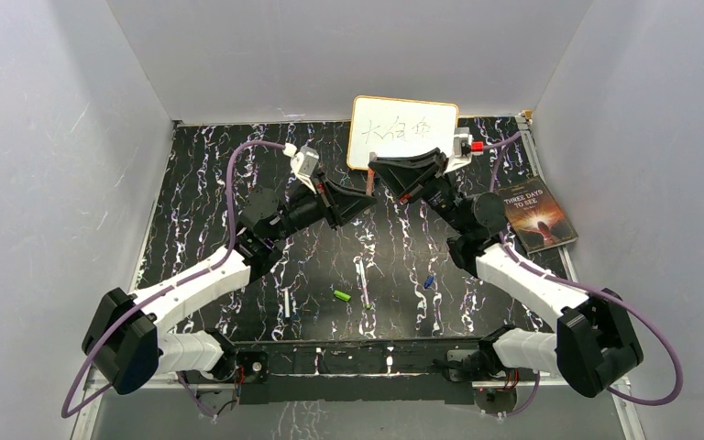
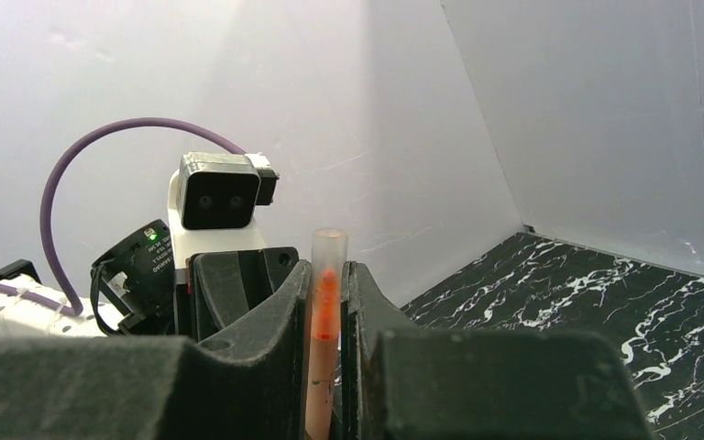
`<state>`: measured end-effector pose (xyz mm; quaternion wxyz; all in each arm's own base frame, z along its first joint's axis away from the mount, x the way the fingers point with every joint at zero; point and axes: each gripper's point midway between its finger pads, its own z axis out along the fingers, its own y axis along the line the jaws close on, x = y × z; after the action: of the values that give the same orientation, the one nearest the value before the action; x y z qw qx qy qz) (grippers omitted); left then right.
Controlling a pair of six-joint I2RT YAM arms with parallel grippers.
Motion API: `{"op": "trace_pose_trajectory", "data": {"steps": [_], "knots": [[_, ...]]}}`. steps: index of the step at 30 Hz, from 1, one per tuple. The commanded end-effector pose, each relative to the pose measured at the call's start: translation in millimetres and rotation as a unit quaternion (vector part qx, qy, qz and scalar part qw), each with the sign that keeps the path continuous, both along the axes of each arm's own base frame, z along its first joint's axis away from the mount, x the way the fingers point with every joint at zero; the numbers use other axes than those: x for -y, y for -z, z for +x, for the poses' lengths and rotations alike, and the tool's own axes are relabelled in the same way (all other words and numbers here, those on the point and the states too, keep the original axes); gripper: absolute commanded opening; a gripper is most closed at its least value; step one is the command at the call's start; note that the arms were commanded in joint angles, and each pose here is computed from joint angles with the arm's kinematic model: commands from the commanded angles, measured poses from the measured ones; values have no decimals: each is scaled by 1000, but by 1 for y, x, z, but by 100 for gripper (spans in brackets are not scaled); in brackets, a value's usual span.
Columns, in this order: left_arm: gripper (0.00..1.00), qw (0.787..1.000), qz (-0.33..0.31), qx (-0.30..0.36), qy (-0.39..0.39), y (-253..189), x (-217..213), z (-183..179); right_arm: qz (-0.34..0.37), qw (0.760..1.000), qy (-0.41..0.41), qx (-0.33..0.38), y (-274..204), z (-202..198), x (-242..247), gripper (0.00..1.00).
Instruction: Insert the pens into the pen caps
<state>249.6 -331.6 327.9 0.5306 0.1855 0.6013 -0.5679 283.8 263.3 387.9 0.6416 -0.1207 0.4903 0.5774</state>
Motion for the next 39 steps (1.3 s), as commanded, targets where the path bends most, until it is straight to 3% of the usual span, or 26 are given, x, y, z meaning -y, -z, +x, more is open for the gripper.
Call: {"op": "trace_pose_trajectory", "data": {"steps": [1,11,21,31,39], "knots": [[0,974,-135,163,-77,-141,-38,1,-85,992,-72,-54,65,-20,-19,0],[0,964,-152,203,-78,-173,-41,-4,-115,986,-83,-84,98,-27,-19,0],[0,960,-159,217,-81,-182,-39,0,-100,985,-98,-105,110,-34,-19,0],[0,967,-93,237,7,-161,-15,-20,-41,992,-86,-87,74,-29,-14,0],[0,972,-65,227,-5,-144,-21,-21,-44,992,-86,-77,67,-24,-17,39]]}}
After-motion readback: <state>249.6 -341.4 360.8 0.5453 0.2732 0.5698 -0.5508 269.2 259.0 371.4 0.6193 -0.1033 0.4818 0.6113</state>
